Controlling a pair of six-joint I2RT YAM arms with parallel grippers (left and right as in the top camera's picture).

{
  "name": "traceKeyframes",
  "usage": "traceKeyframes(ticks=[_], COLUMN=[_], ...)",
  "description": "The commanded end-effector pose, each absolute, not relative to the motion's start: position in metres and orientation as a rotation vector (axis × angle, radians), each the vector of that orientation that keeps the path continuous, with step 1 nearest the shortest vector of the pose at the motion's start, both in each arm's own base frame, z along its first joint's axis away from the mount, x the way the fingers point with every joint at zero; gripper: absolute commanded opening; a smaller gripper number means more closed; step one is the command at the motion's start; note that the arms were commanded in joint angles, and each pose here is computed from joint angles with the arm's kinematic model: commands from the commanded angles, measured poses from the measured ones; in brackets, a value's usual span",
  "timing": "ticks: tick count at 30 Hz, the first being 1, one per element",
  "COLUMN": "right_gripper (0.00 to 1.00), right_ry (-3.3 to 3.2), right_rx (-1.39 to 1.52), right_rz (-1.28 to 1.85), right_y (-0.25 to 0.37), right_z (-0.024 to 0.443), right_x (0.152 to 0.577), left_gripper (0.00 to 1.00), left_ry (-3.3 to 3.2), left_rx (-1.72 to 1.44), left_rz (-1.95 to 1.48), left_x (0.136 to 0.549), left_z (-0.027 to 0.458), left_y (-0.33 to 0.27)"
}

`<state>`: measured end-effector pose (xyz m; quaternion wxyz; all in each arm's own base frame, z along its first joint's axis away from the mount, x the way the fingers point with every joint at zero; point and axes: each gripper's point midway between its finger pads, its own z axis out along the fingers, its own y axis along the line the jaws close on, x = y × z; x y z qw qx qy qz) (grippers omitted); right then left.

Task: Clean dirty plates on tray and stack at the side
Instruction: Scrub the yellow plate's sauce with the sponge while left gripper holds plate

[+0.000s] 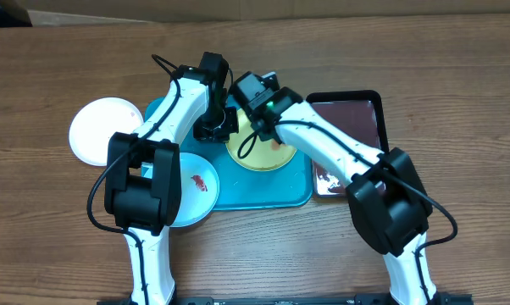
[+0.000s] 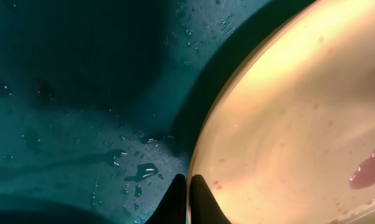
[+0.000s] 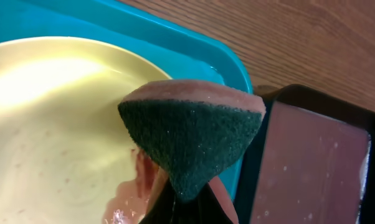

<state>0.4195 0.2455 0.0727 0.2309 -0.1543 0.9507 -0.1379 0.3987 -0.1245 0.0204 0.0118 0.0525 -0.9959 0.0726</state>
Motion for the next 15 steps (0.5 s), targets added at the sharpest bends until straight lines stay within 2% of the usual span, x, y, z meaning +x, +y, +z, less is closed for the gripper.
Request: traceKeyframes(ticks=[1,15], right_gripper=[0.04,0.04], right_ry=[2.574,2.695], right_rx=[-0.396,-0.402], right_rz=[-0.445,-0.421], right_y=[0.24,0.238], right_z=[0.077,0.032], right_x=[0.423,0.416], left_gripper=[0.04,0.04], left_ry=[-3.078,-3.076], left_rx=[0.177,0.176], left_rz=[0.226,0.225], left_x=[0.394,0.393], left_z=[0.013,0.013], left_y=[-0.128,-0.127])
